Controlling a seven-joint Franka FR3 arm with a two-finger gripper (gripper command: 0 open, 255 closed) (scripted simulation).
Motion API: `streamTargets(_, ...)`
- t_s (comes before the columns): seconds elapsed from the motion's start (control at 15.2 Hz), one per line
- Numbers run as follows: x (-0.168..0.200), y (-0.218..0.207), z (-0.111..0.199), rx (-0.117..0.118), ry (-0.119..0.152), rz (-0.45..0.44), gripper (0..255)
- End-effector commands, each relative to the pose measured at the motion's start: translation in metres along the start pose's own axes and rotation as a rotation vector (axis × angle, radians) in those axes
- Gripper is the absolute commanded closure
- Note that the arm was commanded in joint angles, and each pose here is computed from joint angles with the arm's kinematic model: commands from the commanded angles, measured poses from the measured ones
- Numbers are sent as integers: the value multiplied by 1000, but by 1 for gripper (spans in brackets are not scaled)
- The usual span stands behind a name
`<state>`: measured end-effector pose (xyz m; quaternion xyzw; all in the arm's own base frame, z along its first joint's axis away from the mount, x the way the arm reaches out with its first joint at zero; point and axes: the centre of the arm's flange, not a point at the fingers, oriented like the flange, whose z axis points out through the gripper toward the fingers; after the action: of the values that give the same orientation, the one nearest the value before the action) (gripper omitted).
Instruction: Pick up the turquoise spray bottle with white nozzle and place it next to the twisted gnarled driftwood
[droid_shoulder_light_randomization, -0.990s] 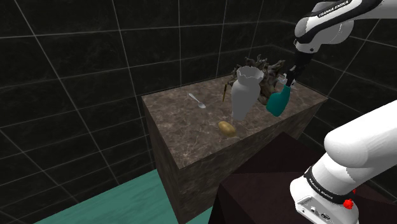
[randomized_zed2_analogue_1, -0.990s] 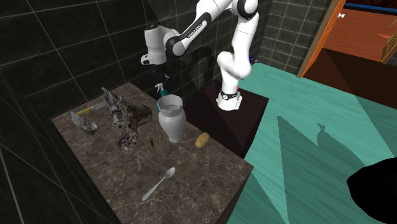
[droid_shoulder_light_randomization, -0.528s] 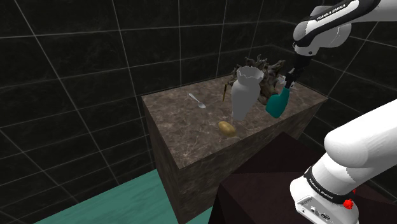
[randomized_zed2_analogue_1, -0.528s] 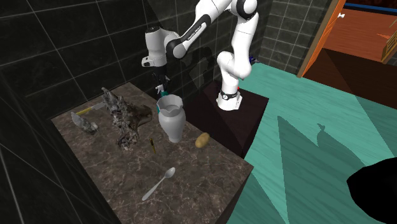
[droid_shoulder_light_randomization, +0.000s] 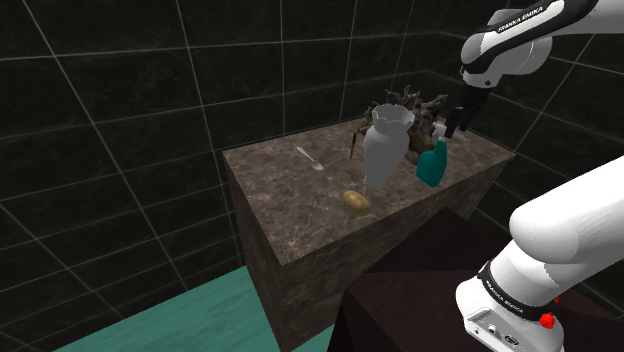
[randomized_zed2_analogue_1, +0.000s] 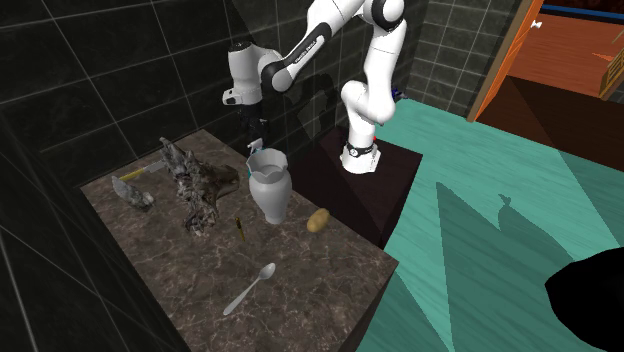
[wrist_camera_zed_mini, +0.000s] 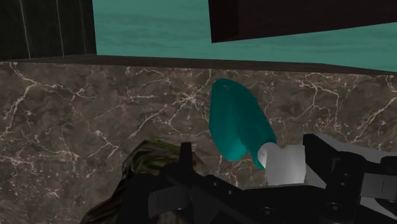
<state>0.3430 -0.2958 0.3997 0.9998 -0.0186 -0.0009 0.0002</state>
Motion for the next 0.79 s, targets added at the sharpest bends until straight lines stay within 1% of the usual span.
streamTargets(0.0, 0, 0, -13, 0, 0, 0, 0)
streamTargets(0.2, 0, 0, -50, 0, 0, 0, 0)
streamTargets(0.73, 0, 0, -50, 0, 0, 0, 0)
